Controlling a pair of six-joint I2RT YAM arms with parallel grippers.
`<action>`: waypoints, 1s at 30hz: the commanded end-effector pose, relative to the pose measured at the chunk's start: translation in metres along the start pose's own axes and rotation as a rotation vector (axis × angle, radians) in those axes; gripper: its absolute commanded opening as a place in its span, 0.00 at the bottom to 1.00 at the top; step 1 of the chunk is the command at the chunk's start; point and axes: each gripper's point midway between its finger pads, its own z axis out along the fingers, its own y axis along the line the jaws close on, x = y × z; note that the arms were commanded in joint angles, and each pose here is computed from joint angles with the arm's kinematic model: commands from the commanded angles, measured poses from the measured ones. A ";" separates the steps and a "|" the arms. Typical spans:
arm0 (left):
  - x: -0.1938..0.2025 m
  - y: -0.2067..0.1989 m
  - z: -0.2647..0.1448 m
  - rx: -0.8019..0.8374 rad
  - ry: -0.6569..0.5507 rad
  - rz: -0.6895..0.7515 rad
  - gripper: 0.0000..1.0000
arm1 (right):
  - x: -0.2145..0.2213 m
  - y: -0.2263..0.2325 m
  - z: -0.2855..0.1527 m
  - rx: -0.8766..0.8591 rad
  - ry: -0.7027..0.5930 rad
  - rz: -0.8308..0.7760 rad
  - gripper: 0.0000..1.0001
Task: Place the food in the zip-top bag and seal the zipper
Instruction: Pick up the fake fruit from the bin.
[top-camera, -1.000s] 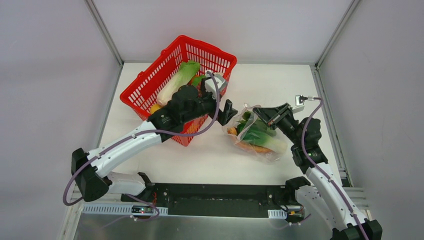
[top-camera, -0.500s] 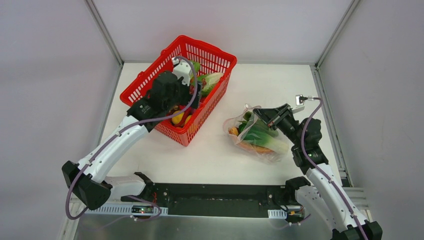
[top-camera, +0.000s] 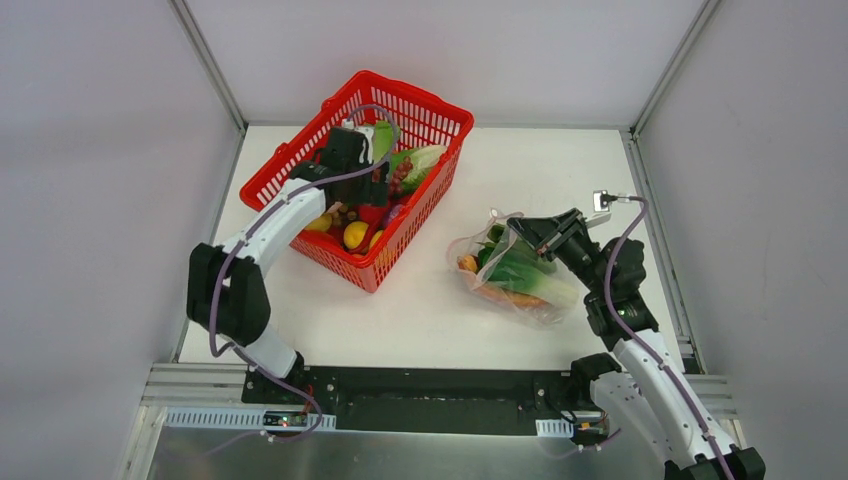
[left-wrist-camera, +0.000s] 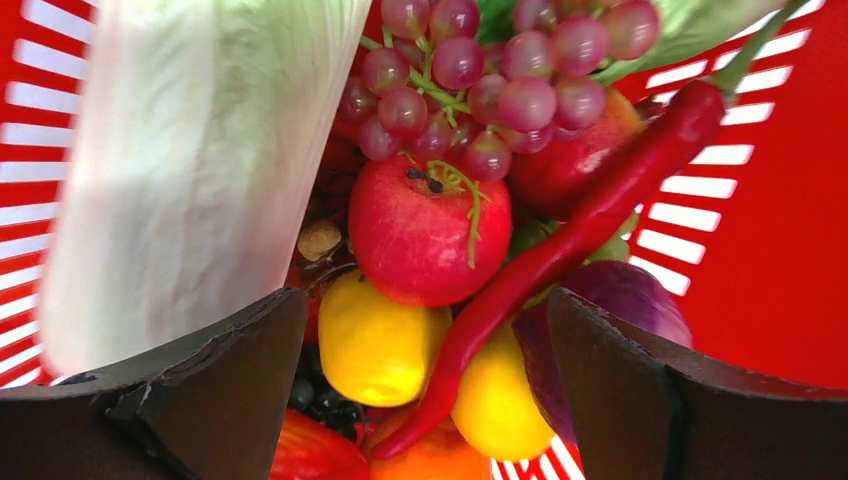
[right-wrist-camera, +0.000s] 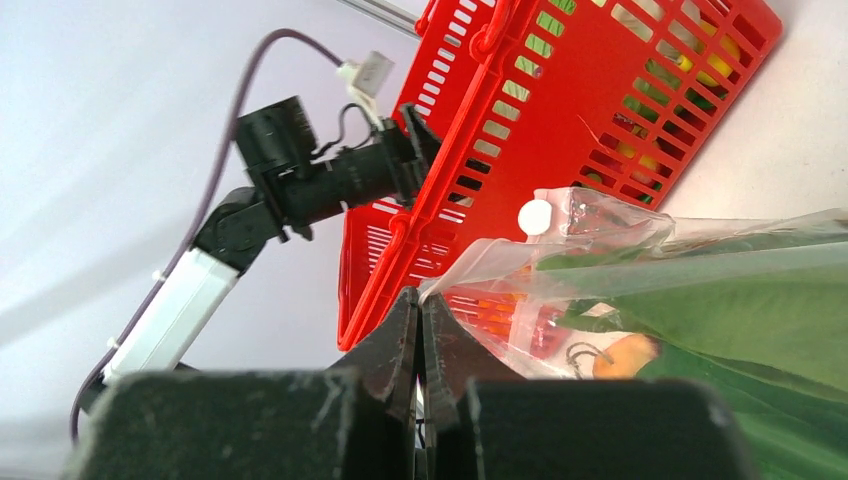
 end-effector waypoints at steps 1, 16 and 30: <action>0.000 0.002 0.022 0.001 -0.009 -0.050 0.92 | -0.012 0.028 -0.006 -0.081 -0.044 -0.050 0.00; 0.043 0.000 0.067 0.026 0.068 -0.137 0.43 | -0.011 0.025 -0.009 -0.076 -0.051 -0.045 0.00; 0.013 -0.017 -0.013 0.172 -0.132 -0.121 0.15 | -0.011 0.021 -0.006 -0.060 -0.048 -0.041 0.00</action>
